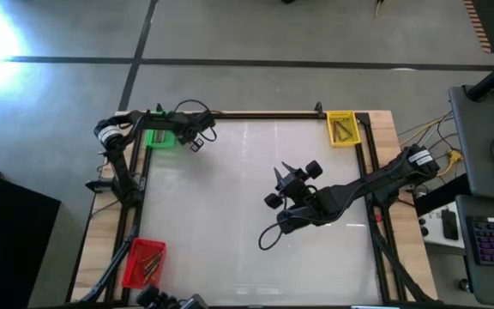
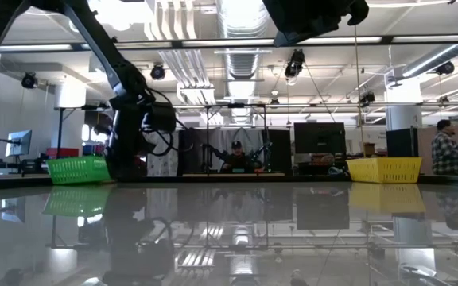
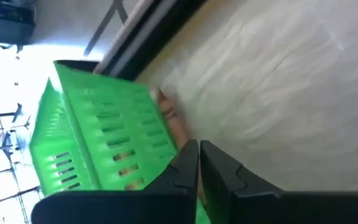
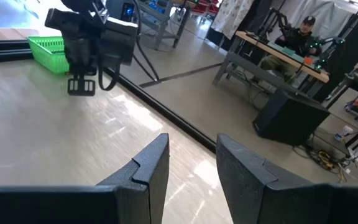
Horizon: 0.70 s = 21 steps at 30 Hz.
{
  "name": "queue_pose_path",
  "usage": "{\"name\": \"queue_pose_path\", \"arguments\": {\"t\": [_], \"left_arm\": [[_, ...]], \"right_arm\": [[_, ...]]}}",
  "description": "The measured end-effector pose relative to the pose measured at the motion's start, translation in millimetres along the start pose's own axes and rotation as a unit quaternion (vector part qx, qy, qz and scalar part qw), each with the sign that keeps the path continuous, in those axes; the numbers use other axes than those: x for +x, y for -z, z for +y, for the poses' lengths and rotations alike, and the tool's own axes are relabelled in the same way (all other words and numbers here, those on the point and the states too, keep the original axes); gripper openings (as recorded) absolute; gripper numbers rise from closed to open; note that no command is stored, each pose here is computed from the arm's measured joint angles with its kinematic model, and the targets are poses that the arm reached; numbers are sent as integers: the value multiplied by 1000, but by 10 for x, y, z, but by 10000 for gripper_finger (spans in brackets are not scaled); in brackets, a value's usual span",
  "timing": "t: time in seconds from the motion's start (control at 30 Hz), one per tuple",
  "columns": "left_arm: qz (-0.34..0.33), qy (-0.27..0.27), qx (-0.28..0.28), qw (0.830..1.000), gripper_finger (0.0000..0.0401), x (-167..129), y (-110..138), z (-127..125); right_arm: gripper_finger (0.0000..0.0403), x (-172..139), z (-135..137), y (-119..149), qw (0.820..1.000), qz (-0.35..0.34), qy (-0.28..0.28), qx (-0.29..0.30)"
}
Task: Sort crayons
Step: Put the brown crayon into the yellow basket, then adjust the green basket
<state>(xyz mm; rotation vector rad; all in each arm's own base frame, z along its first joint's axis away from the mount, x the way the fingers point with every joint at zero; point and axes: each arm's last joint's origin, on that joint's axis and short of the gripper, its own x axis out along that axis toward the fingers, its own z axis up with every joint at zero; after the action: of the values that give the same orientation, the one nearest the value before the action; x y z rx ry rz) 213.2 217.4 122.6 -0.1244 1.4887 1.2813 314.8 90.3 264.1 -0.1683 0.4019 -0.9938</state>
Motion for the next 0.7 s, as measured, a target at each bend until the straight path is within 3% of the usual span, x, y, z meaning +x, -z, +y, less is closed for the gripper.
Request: {"name": "queue_pose_path", "arguments": {"t": [0.5, 0.7], "left_arm": [[22, -25, 23, 999, 0, -8, -18, 3], [-4, -18, 42, 999, 0, -159, -31, -62]], "right_arm": [[123, 0, -3, 5, 1000, 0, 1, -2], [123, 0, -3, 5, 1000, 0, 1, -2]]}}
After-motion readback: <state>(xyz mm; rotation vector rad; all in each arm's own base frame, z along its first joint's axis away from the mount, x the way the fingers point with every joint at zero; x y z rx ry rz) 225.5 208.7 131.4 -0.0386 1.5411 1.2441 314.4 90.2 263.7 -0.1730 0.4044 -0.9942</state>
